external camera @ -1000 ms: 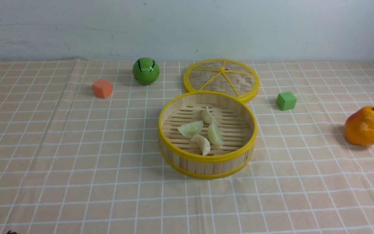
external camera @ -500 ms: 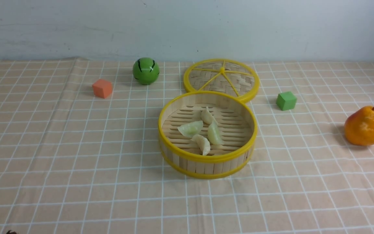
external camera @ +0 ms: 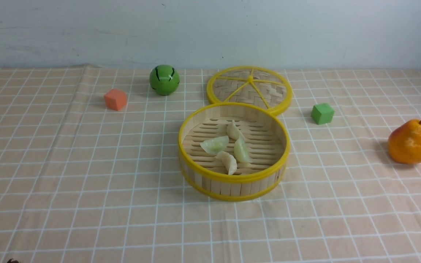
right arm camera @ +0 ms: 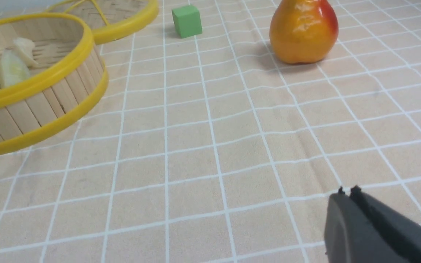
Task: Put the dumplings into the steamer on the table with the brown tablecloth.
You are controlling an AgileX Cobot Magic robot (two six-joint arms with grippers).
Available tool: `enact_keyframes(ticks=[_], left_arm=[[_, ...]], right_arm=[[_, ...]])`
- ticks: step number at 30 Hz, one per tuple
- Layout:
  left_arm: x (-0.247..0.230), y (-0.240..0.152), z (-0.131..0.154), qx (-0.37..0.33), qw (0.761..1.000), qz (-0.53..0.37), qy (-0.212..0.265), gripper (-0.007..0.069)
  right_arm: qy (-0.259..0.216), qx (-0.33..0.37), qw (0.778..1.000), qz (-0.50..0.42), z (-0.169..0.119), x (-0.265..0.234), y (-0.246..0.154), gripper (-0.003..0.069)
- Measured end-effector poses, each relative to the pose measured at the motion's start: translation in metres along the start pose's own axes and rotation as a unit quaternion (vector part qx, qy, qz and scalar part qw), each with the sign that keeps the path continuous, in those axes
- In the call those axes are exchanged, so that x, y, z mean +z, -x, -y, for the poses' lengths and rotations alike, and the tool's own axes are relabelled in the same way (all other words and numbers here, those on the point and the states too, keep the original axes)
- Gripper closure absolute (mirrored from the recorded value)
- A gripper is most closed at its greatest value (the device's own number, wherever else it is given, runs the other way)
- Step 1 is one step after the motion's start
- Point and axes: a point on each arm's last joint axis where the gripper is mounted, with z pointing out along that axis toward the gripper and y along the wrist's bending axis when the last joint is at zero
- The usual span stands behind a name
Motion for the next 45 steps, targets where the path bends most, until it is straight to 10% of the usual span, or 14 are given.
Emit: enact_keyframes(ticks=[45], left_arm=[[0.0047,-0.0045,-0.0022,-0.014,0.999,0.029,0.004,0.0537]], right_arm=[[0.024,-0.008,1.000,-0.016,-0.0027,-0.0007,-0.0013,0.0636]])
